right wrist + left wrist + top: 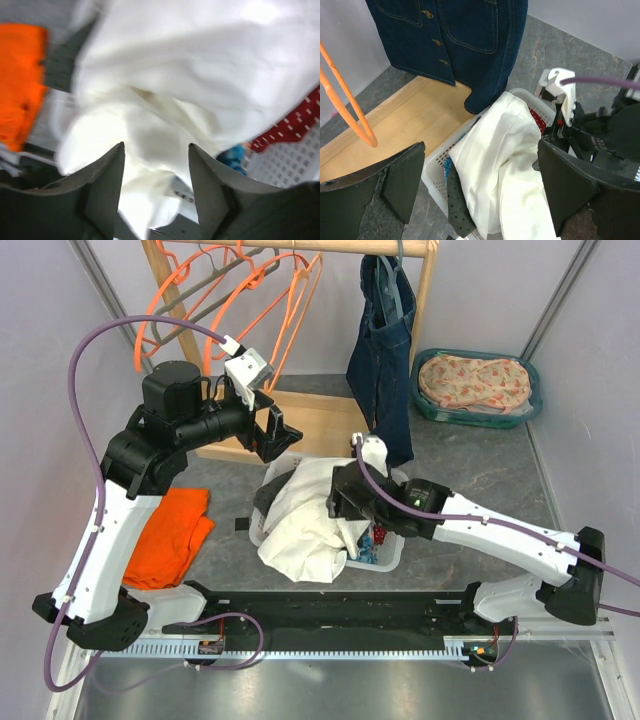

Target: Remove the skirt from the hanger

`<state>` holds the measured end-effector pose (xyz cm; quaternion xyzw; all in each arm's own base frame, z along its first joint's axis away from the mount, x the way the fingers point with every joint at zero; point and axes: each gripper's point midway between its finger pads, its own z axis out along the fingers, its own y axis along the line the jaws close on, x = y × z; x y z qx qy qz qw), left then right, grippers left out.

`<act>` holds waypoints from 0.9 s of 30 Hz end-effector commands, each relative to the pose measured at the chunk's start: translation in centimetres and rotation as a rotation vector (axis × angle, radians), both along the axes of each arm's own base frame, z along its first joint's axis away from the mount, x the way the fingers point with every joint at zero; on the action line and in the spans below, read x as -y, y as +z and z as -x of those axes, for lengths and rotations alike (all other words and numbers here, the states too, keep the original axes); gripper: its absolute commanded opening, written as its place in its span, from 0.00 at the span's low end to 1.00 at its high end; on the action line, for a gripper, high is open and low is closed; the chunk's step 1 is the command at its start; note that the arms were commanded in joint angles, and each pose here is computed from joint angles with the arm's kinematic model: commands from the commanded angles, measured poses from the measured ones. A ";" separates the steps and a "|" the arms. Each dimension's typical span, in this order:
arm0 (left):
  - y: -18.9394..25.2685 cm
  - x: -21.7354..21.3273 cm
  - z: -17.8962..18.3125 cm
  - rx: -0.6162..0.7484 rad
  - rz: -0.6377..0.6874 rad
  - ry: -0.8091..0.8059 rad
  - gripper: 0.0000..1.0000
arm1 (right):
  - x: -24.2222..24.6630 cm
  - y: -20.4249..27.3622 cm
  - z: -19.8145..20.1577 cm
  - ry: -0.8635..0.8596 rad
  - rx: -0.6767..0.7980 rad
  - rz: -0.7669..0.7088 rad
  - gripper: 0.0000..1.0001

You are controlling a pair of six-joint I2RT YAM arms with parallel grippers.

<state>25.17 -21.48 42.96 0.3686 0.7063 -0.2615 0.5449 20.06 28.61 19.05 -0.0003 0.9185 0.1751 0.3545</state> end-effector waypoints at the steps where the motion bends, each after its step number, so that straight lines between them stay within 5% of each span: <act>1: 1.8 -0.6 0.0 0.080 -0.007 0.014 1.00 | -3.2 6.7 -0.5 0.115 0.099 -0.071 0.51; 6: 2.0 -0.7 0.0 0.085 -0.004 0.021 1.00 | -5.4 8.1 -2.4 0.124 0.175 -0.084 0.30; 16: 3.7 -0.9 0.4 0.107 0.025 0.025 1.00 | -3.3 -6.3 -4.4 0.034 0.047 0.059 0.11; 23: 6.2 -0.8 0.1 0.142 0.068 0.038 1.00 | -0.3 -11.4 -1.7 0.000 -0.050 0.074 0.15; 27: 7.0 -1.0 -0.1 0.161 0.075 0.056 1.00 | -1.4 -3.8 -3.2 0.062 0.041 0.091 0.44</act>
